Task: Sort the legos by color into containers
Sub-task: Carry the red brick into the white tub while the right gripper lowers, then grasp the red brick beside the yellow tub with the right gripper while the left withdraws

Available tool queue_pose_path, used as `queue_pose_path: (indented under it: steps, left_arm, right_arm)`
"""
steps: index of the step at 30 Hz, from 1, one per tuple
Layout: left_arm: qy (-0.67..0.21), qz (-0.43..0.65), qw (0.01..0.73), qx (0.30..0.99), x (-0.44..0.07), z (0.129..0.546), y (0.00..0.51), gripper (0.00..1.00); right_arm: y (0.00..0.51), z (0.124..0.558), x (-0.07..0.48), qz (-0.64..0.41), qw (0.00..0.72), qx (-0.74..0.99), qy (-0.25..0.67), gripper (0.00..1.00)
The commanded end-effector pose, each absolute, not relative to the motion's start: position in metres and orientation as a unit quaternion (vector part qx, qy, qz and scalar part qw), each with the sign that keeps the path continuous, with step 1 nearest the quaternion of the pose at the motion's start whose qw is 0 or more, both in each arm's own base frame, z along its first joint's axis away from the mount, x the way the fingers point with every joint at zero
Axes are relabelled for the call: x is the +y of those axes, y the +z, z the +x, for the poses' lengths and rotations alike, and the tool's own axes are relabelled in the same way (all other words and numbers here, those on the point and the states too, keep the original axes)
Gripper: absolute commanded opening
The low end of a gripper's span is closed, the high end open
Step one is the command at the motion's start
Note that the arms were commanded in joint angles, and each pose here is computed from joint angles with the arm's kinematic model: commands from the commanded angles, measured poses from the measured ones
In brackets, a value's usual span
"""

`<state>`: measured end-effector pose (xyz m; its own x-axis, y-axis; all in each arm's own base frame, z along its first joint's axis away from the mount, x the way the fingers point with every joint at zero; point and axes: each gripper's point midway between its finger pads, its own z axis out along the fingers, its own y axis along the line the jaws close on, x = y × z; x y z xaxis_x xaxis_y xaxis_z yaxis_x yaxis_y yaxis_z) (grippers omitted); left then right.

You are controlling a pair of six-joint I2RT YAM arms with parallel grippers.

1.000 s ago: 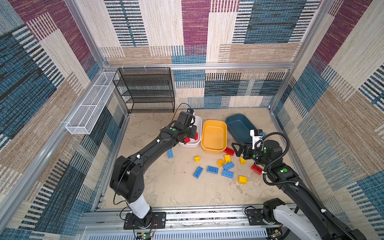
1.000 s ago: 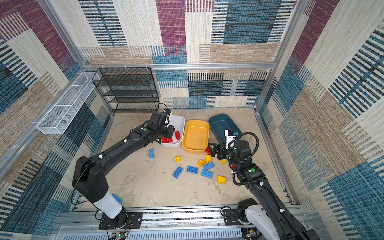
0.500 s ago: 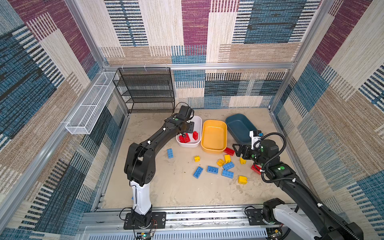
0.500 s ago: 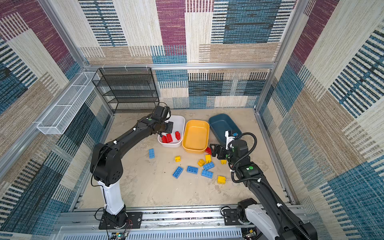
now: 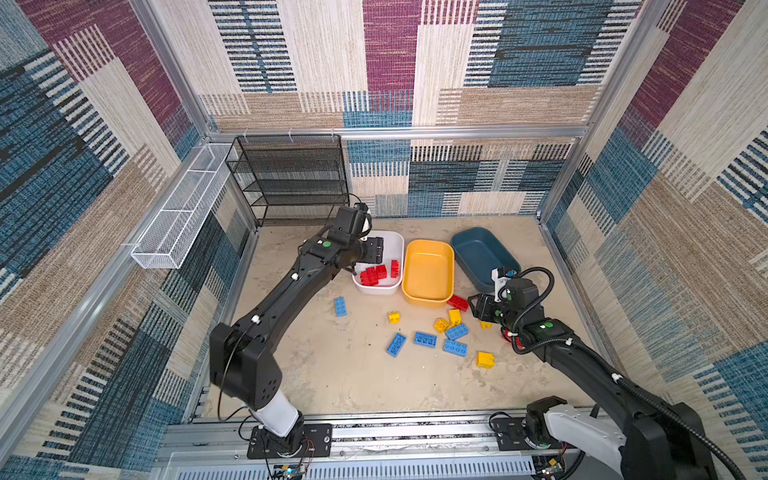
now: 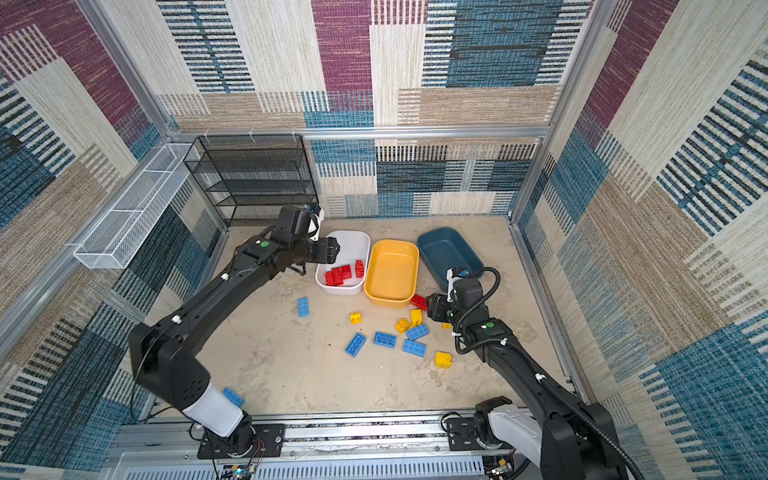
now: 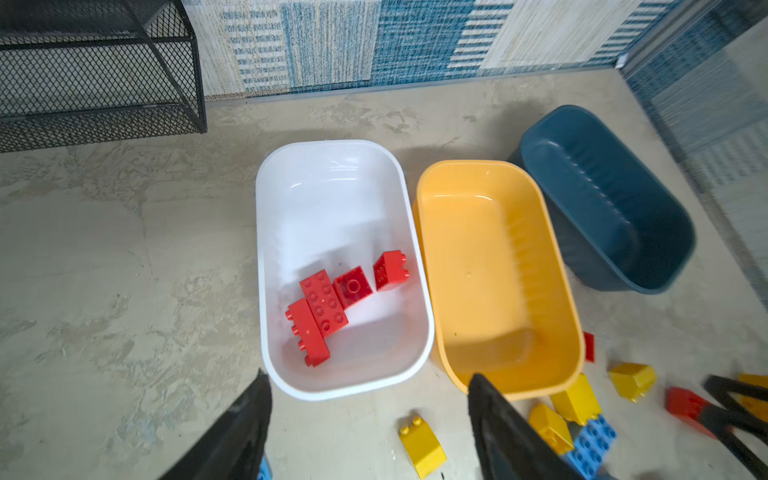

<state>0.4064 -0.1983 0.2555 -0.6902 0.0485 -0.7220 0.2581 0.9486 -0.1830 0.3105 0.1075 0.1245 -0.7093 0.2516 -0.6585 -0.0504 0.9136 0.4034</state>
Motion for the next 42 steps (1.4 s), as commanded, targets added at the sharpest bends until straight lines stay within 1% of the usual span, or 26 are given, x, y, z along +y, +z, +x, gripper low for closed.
queue_pose_path:
  steps: [1,3,4,6,11,15,16,17,18,19,25,29,33,36,42]
  left_arm:
    - [-0.192,0.066,0.392,0.897,-0.201,0.382,0.266,0.74]
    - [-0.214,0.061,0.393,0.892,-0.198,0.363,0.268,0.73]
    - [-0.22,0.061,0.392,0.891,-0.196,0.354,0.266,0.73]
    - [-0.228,0.058,0.393,0.889,-0.19,0.336,0.264,0.72]
    - [-0.231,0.062,0.39,0.889,-0.17,0.292,0.254,0.72]
    - [-0.214,0.067,0.386,0.895,-0.151,0.263,0.242,0.72]
    - [-0.21,0.067,0.387,0.895,-0.147,0.258,0.241,0.72]
    - [-0.208,0.068,0.389,0.895,-0.144,0.253,0.239,0.72]
    - [-0.205,0.067,0.391,0.895,-0.14,0.248,0.238,0.72]
    - [-0.202,0.068,0.393,0.895,-0.137,0.244,0.238,0.72]
    - [-0.187,0.075,0.395,0.896,-0.13,0.237,0.233,0.72]
    - [-0.182,0.08,0.392,0.898,-0.13,0.238,0.229,0.72]
    - [-0.186,0.081,0.394,0.897,-0.131,0.238,0.23,0.72]
    - [-0.185,0.081,0.395,0.896,-0.13,0.238,0.229,0.72]
    - [-0.184,0.081,0.399,0.895,-0.129,0.237,0.23,0.72]
  right_arm:
    - [0.121,0.323,0.107,0.059,0.387,0.9,0.189,0.47]
    - [0.113,0.327,0.109,0.058,0.379,0.905,0.186,0.37]
    - [0.11,0.33,0.109,0.058,0.374,0.907,0.182,0.33]
    - [0.104,0.334,0.11,0.057,0.369,0.911,0.173,0.3]
    - [0.09,0.343,0.114,0.051,0.352,0.921,0.158,0.31]
    - [0.075,0.348,0.113,0.048,0.337,0.93,0.142,0.32]
    - [0.072,0.349,0.112,0.048,0.333,0.932,0.135,0.34]
    - [0.068,0.35,0.11,0.049,0.33,0.934,0.129,0.4]
    - [0.066,0.351,0.108,0.052,0.329,0.935,0.123,0.43]
    - [0.064,0.351,0.107,0.054,0.328,0.936,0.118,0.43]
    - [0.05,0.354,0.101,0.061,0.318,0.942,0.094,0.41]
    - [0.042,0.352,0.096,0.067,0.306,0.947,0.076,0.38]
    - [0.047,0.35,0.091,0.07,0.309,0.946,0.064,0.35]
    - [0.048,0.348,0.086,0.069,0.301,0.95,0.048,0.3]
    - [0.047,0.341,0.075,0.068,0.286,0.956,0.015,0.28]
